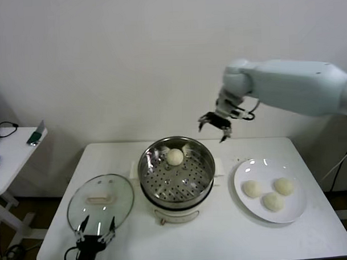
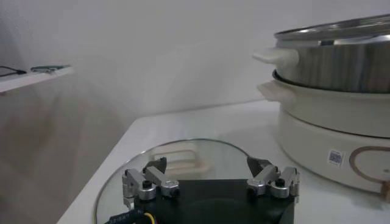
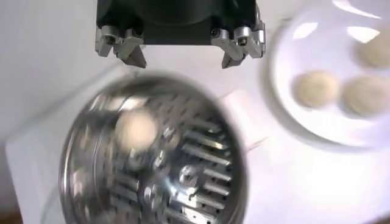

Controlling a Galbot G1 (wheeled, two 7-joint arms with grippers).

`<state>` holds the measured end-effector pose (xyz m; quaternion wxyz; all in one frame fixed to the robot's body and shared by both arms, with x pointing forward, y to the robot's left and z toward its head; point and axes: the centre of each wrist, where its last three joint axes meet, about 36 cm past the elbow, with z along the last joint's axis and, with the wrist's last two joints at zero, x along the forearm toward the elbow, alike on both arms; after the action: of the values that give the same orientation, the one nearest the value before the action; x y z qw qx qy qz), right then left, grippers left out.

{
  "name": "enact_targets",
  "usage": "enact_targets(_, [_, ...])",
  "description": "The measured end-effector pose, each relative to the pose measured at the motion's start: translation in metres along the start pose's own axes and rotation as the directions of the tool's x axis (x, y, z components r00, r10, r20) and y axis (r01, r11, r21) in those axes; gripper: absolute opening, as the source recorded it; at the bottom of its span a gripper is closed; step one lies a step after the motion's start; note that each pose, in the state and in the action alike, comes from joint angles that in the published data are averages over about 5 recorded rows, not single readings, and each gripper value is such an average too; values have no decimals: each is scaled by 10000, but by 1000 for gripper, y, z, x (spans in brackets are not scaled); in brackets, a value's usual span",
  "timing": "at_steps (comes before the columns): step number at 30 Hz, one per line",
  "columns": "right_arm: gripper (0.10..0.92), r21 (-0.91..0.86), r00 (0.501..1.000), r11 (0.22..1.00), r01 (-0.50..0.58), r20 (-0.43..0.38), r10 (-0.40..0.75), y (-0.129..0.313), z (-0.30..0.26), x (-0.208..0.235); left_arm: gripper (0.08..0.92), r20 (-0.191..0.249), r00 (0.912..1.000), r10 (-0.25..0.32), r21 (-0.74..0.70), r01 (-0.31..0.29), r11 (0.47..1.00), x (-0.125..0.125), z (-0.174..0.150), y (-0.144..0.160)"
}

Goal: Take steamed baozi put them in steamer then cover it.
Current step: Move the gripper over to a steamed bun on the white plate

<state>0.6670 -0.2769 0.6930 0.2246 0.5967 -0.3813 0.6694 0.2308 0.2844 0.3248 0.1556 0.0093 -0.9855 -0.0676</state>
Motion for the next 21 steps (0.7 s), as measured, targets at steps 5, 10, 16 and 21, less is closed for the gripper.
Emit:
enact_targets(5, [823, -2532, 9999, 9674, 98, 86, -78, 66, 25, -19, 823, 44, 10000, -20, 99, 20, 9999, -3, -2, -2])
enact_targets(10, [823, -4348, 9996, 9001, 286, 133, -253, 119, 34, -52, 823, 72, 10000, -17, 141, 16, 9999, -5, -3, -3])
enact_targets(16, [823, -5522, 9989, 8326, 434, 117, -443, 156, 36, -92, 823, 95, 9999, -52, 188, 50, 9998, -6, -4, -5])
enact_targets(21, [823, -6030, 9985, 7964, 466, 50, -547, 172, 38, -123, 823, 69, 10000, -35, 198, 34, 9998, -6, -3, -8])
